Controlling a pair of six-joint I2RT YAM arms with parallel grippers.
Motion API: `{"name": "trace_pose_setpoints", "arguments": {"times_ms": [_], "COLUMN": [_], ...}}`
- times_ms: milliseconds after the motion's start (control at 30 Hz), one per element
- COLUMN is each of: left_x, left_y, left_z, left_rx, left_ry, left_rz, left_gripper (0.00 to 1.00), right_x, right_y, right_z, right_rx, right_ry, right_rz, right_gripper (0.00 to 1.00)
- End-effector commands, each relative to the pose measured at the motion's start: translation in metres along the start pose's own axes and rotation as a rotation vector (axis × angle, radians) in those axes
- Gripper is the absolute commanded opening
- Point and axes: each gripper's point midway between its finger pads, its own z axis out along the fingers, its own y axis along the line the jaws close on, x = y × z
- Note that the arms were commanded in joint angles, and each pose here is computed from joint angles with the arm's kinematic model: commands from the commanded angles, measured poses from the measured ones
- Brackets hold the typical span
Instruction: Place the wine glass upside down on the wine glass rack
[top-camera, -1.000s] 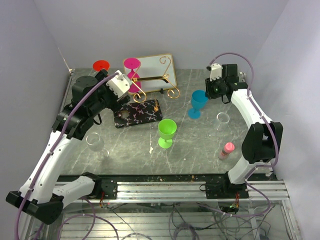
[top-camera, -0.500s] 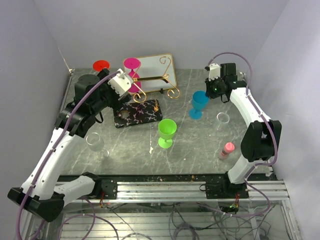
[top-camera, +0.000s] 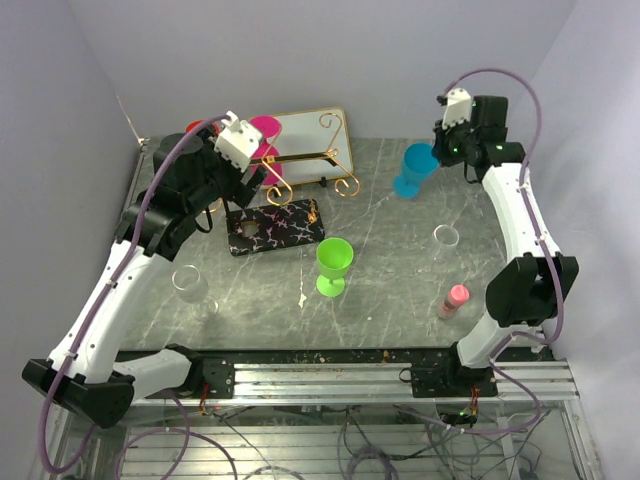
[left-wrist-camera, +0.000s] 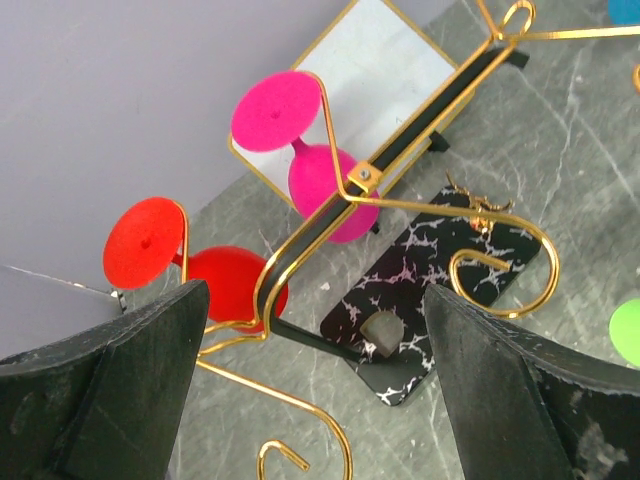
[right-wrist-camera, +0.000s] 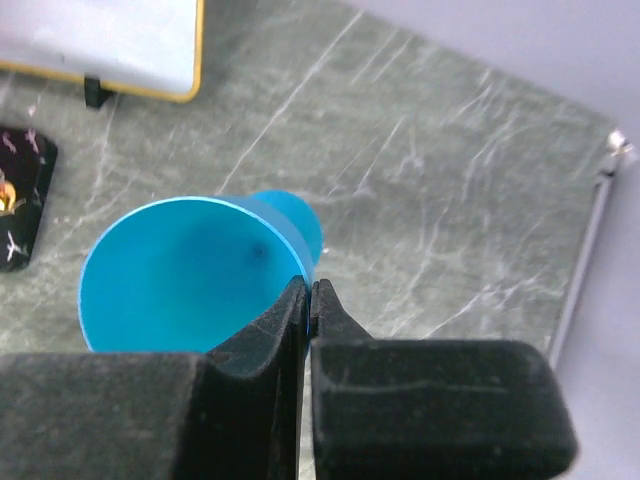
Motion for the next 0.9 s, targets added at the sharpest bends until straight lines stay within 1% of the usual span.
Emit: {"name": "trace_pose_setpoints", "arguments": {"times_ms": [0,100,300,500,700,867], "left_x": [-0.037,-0.050,-0.080,-0.115,-0.141,-0.153], "left_y": [0.012,0.008,-0.004,-0.011,-0.024,-0.037], "left_z": [-0.002,0.002,0.009,0.017,0.029,0.041], "left_rx": [-0.021,0.018,0.110,0.200,0.308,0.396], "left_ry": [-0.093,-0.124,-0.195,-0.263,-0.315,-0.330], "left_rz": [-0.102,-0.148,-0.277,-0.417,-0.573,-0.668], "left_gripper": [0.99,1.00,0.96,0.91,0.88,0.86], "right_x": [-0.059,-0.087,-0.138,-0.182,-0.206,-0.213], "right_y": [-0.012,-0.008,0.011,0.042,0.077,0.105], "right_z": [-0.052,-0.077,-0.132,-0.179,-0.205,-0.216], "right_rx": [0.038,0.035,-0.017,-0.127,-0.261,-0.396], "right_ry": [-0.169,-0.252,-0.445,-0.618,-0.715,-0.739], "right_rz": [-0.029,-0.034,-0.043,-0.048,-0.057,-0.048], "right_gripper": [0.00,0.00,0.00,0.00,0.00,0.00]}}
